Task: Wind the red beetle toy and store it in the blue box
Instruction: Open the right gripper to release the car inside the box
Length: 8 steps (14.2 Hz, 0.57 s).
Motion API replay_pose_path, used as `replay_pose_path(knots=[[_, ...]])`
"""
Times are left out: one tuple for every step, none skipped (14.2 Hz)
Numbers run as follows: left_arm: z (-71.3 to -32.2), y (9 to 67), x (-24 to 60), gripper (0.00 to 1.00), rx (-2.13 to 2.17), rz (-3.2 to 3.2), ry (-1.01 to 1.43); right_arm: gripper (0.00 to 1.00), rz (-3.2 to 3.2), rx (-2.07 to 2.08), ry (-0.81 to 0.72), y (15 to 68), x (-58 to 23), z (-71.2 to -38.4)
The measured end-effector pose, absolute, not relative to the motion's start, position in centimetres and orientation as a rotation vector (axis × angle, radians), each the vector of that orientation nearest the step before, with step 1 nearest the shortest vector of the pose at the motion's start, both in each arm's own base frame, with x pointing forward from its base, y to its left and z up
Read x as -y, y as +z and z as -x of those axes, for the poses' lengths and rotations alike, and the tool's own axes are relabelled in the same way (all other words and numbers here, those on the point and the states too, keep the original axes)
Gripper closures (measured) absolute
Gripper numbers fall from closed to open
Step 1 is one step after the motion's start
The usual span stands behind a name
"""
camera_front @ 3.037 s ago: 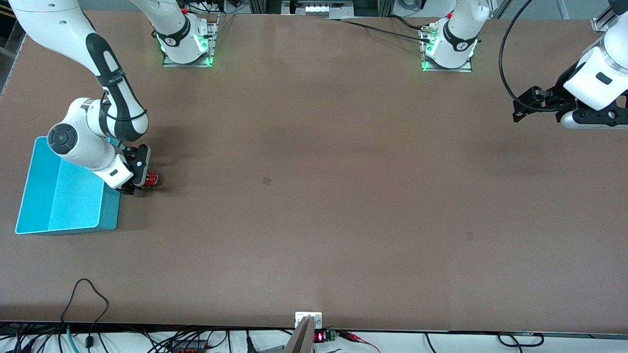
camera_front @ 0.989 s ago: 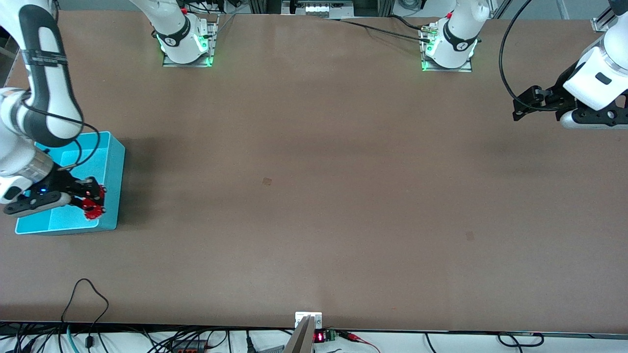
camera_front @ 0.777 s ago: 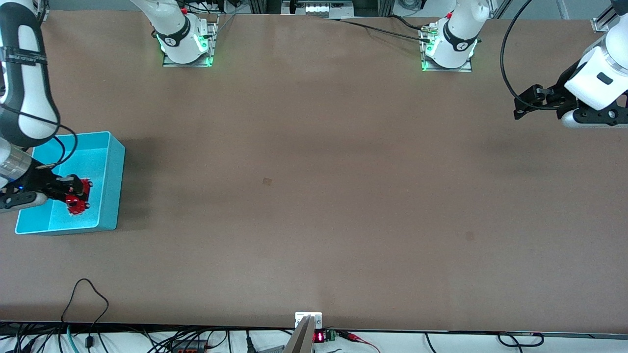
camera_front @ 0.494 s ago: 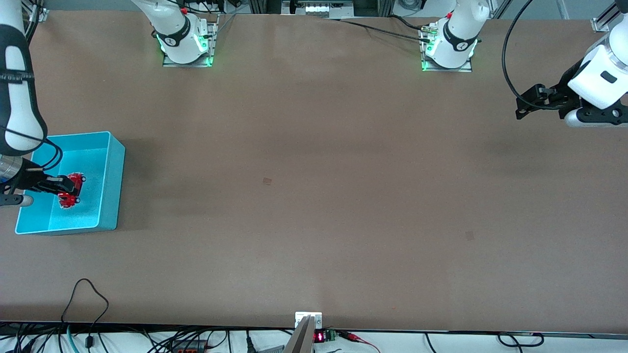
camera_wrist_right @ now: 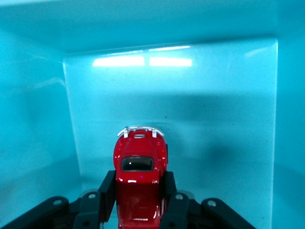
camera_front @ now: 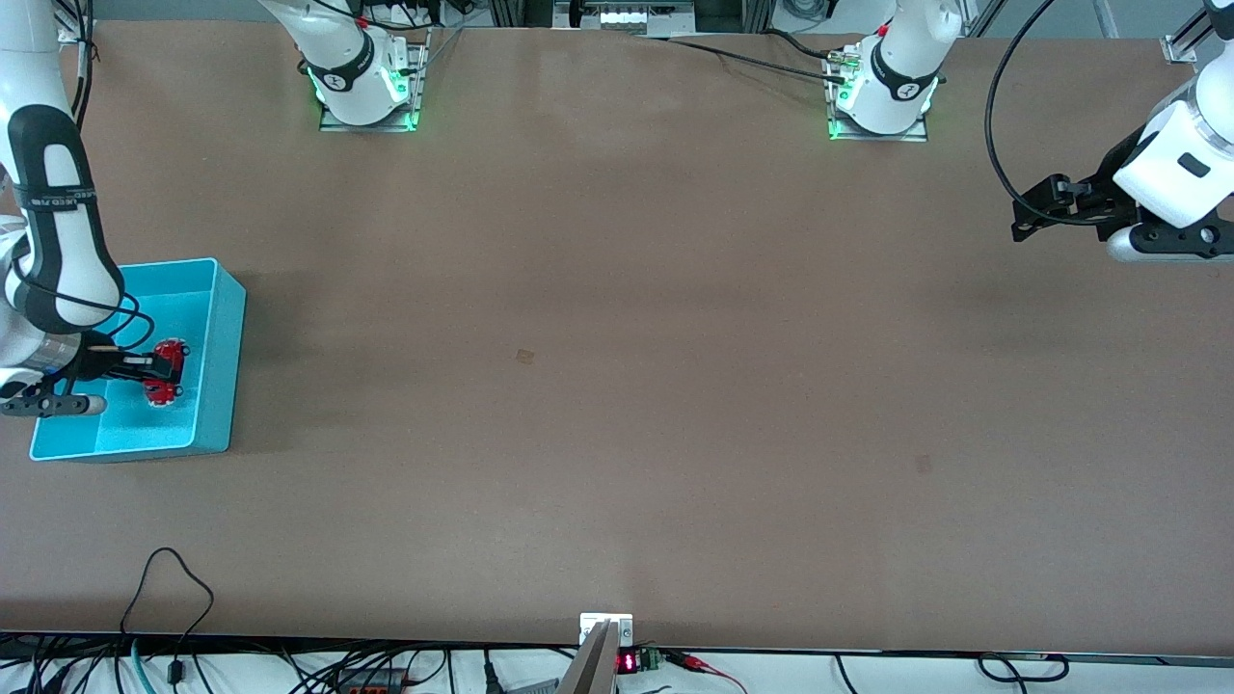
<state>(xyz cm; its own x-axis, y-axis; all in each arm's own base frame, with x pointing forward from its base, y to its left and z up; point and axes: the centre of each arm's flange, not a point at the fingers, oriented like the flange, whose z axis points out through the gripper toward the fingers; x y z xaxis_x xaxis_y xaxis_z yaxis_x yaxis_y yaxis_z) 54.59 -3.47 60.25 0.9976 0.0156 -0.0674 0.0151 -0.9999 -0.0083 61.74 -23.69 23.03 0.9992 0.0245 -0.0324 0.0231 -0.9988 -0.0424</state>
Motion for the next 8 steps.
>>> replay_pose_path(knots=[[-54.6, 60.2, 3.5, 0.00, 0.023, 3.132, 0.108, 0.56, 3.112, 0.040, 0.043, 22.4, 23.9, -61.8], [-54.7, 60.2, 3.5, 0.00, 0.022, 3.132, 0.109, 0.56, 3.121, 0.040, 0.034, 21.7, 24.0, -61.7], [-54.7, 60.2, 3.5, 0.00, 0.022, 3.132, 0.110, 0.56, 3.131, 0.044, 0.024, 20.9, 24.1, -61.5], [-54.7, 60.2, 3.5, 0.00, 0.022, 3.132, 0.110, 0.56, 3.136, 0.052, 0.022, 20.2, 24.1, -61.3], [-54.7, 60.2, 3.5, 0.00, 0.022, 3.132, 0.109, 0.56, 3.137, 0.056, 0.019, 20.1, 24.1, -61.3], [-54.7, 60.2, 3.5, 0.00, 0.022, 3.132, 0.109, 0.52, 3.138, 0.057, 0.018, 20.2, 24.1, -61.3], [-54.7, 60.2, 3.5, 0.00, 0.022, 3.132, 0.109, 0.44, 3.139, 0.058, 0.021, 20.1, 24.3, -61.2], [-54.7, 60.2, 3.5, 0.00, 0.022, 3.132, 0.110, 0.33, 3.139, 0.061, 0.023, 20.1, 24.4, -61.1]])
